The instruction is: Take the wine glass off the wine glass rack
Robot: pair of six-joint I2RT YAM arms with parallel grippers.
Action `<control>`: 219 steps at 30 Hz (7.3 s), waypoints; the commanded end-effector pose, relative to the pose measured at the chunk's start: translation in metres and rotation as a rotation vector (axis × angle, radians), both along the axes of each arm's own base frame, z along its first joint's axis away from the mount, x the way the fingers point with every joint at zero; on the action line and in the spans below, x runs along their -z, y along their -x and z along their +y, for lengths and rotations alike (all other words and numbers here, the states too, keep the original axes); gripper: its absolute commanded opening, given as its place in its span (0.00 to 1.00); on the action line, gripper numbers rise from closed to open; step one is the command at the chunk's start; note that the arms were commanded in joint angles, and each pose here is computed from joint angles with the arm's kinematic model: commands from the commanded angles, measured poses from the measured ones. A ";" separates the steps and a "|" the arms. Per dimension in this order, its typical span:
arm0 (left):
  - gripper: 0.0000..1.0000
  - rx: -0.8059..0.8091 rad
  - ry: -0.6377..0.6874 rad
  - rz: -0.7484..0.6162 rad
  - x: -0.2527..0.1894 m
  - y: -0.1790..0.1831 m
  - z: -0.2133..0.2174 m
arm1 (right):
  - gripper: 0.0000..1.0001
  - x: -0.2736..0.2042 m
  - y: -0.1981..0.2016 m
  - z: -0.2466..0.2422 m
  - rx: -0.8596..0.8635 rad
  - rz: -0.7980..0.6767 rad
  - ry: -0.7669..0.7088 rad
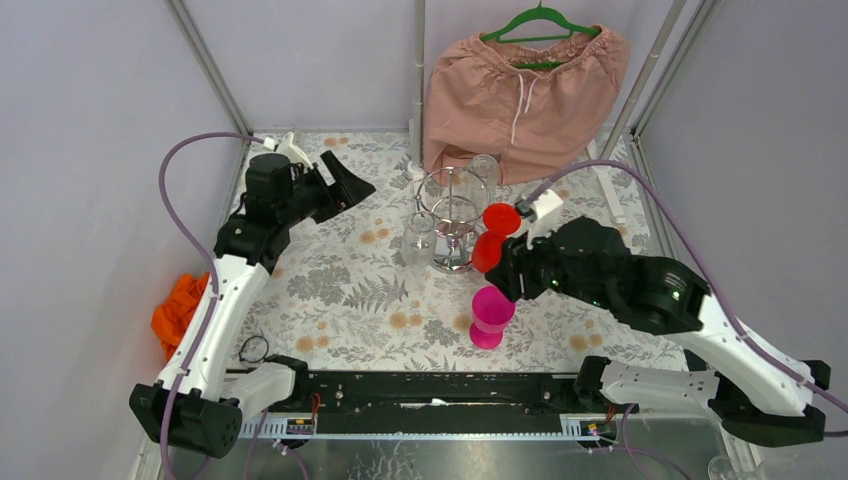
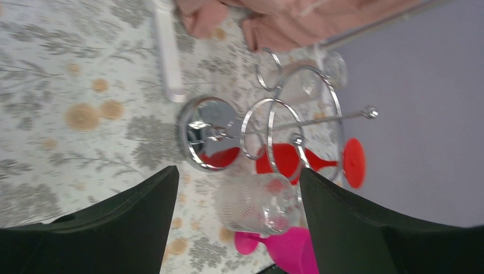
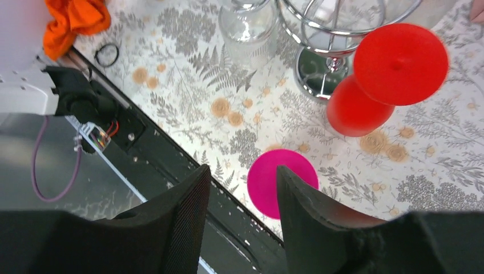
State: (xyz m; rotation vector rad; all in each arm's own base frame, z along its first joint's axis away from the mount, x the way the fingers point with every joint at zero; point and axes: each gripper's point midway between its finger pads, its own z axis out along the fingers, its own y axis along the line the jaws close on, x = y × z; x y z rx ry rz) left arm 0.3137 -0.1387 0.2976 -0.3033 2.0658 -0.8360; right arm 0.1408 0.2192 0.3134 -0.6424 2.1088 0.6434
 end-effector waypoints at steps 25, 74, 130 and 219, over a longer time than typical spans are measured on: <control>0.84 0.324 0.383 -0.002 -0.022 0.038 -0.063 | 0.61 -0.019 -0.061 -0.077 0.611 -0.222 -0.130; 0.51 0.307 0.351 0.114 0.009 0.057 -0.121 | 0.50 -0.002 -0.056 -0.075 0.557 -0.219 -0.106; 0.00 0.212 0.614 0.264 -0.006 0.075 -0.123 | 0.43 0.015 -0.059 -0.050 0.456 -0.224 -0.102; 0.00 1.006 0.818 -0.700 -0.259 0.199 -0.111 | 0.54 -0.109 -0.030 -0.024 0.207 -0.444 -0.645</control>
